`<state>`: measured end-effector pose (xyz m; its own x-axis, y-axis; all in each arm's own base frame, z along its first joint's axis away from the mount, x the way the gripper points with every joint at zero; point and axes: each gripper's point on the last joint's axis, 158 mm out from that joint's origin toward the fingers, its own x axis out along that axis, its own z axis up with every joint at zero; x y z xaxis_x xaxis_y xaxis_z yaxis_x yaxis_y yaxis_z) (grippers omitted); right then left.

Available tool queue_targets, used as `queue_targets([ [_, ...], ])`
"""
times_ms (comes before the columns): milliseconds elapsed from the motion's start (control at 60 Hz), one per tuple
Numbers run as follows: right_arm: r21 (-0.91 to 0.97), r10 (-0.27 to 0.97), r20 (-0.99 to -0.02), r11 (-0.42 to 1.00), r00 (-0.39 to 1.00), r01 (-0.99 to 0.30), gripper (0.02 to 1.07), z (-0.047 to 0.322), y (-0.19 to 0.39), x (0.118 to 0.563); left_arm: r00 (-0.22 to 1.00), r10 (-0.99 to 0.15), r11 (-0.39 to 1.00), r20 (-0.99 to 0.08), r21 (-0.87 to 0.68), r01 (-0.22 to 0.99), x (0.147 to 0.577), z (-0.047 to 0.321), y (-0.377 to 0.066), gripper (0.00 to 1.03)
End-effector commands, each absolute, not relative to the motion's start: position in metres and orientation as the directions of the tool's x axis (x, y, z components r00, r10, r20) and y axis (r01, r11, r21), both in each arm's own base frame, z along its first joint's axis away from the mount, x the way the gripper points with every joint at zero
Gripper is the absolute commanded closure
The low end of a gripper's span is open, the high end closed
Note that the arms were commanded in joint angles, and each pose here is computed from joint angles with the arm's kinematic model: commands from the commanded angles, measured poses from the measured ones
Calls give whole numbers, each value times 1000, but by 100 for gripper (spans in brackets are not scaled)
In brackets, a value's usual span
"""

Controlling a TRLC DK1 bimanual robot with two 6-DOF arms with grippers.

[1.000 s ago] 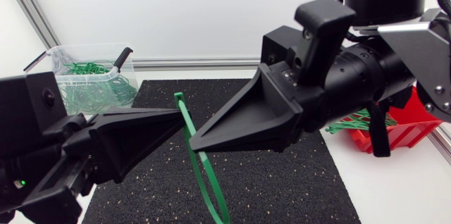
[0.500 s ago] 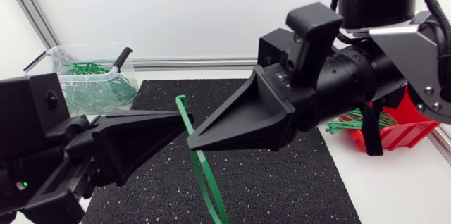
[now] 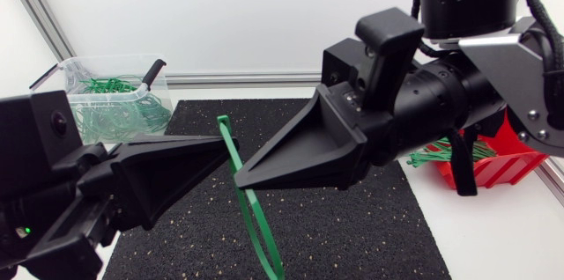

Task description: Take a green cable tie from the red box, thread the tail through the head to close it, then place it in the transparent bin on the left.

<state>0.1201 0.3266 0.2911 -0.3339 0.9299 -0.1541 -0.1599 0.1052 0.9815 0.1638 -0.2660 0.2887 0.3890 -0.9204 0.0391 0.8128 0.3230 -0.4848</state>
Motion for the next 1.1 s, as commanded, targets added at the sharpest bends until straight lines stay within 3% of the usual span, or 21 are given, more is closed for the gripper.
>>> queue_targets([
  [0, 984, 928, -154, 114, -338, -135, 101, 286, 326, 119, 396, -915, 319, 78, -461, 828, 164, 306, -262, 99],
  [1083, 983, 933, -149, 105, -326, -150, 101, 290, 323, 119, 366, -929, 301, 48, -473, 828, 155, 296, -270, 99],
])
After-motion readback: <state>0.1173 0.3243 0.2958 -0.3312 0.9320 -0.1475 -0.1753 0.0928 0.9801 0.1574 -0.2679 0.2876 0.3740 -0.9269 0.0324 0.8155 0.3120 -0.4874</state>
